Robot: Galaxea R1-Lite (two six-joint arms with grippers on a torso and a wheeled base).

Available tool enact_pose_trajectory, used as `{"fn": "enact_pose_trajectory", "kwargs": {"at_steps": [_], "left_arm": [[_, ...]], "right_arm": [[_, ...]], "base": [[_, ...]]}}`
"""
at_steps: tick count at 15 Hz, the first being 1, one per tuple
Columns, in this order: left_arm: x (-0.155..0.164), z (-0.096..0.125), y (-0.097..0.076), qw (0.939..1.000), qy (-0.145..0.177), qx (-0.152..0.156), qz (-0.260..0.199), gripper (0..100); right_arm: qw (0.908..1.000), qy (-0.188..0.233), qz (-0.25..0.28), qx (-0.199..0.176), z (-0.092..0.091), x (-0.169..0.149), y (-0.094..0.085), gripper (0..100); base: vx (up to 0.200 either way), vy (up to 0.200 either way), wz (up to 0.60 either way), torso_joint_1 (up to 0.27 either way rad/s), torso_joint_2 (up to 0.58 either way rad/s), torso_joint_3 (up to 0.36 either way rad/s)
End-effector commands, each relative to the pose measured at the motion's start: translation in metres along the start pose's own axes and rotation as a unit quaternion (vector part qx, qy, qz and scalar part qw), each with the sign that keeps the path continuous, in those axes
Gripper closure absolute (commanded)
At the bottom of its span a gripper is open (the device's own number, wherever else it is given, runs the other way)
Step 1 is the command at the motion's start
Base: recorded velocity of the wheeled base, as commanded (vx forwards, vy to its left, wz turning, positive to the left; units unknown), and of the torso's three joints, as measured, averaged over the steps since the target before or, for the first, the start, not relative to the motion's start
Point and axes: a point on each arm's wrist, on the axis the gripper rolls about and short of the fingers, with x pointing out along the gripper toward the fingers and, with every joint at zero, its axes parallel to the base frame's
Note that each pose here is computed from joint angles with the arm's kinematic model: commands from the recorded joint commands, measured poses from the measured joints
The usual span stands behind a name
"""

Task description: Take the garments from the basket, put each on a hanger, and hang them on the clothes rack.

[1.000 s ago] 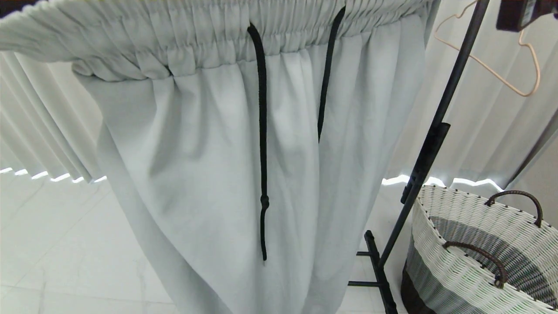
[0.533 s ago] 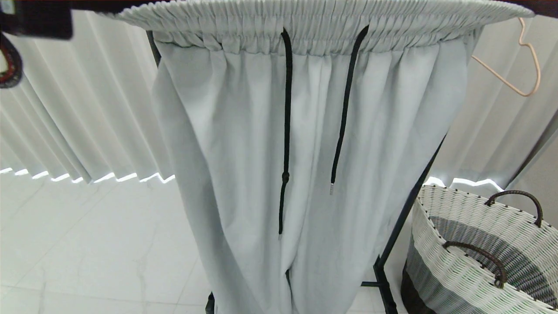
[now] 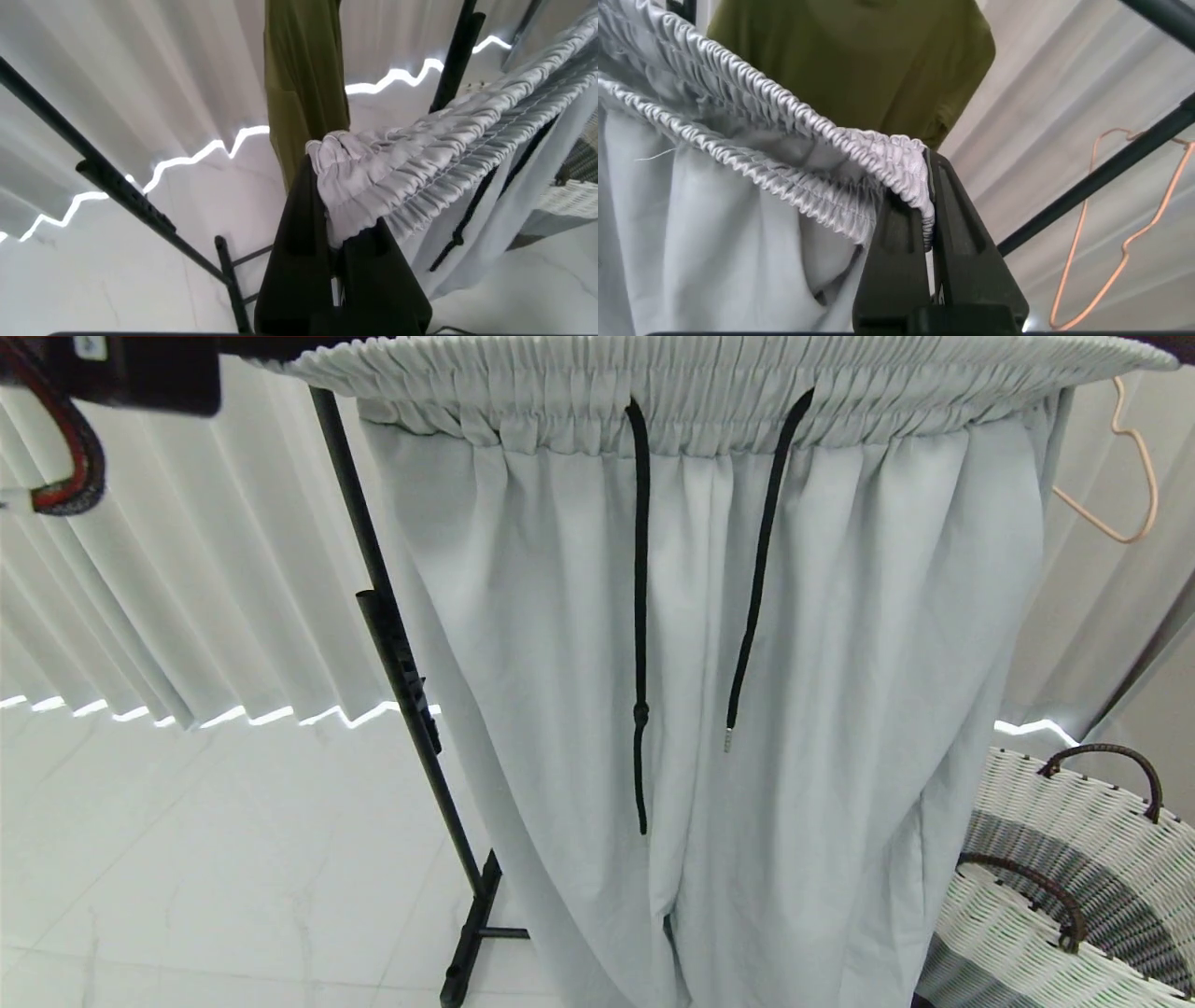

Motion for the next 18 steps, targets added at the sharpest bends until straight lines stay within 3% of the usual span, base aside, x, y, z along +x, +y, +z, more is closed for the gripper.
{"fn": "enact_pose_trajectory", "kwargs": {"at_steps": [1,7,8,12,18], "left_arm": [[0.0,0.0,0.0,1.0,0.0,-0.001,0.0,100],[0.01,0.009,-0.004,0.9991,-0.032,-0.025,0.01,100],[0.011,0.01,-0.005,0.9988,-0.038,-0.029,0.009,100],[0.017,0.012,-0.001,0.998,-0.045,-0.037,0.025,100],[0.031,0.009,0.009,0.9965,-0.035,-0.044,0.062,100]], "right_arm": [[1.0,0.0,0.0,0.0,0.0,-0.002,0.0,100],[1.0,0.002,0.0,-0.002,-0.001,-0.001,0.0,100],[1.0,0.003,-0.002,-0.002,-0.001,-0.001,0.0,0],[1.0,-0.002,0.0,-0.001,-0.005,-0.012,-0.002,0],[0.998,-0.03,0.056,0.0,-0.022,-0.051,-0.006,0]], "base": [[0.0,0.0,0.0,0.0,0.0,0.0],[0.0,0.0,0.0,0.0,0.0,0.0],[0.0,0.0,0.0,0.0,0.0,0.0],[0.0,0.0,0.0,0.0,0.0,0.0],[0.0,0.0,0.0,0.0,0.0,0.0]]}}
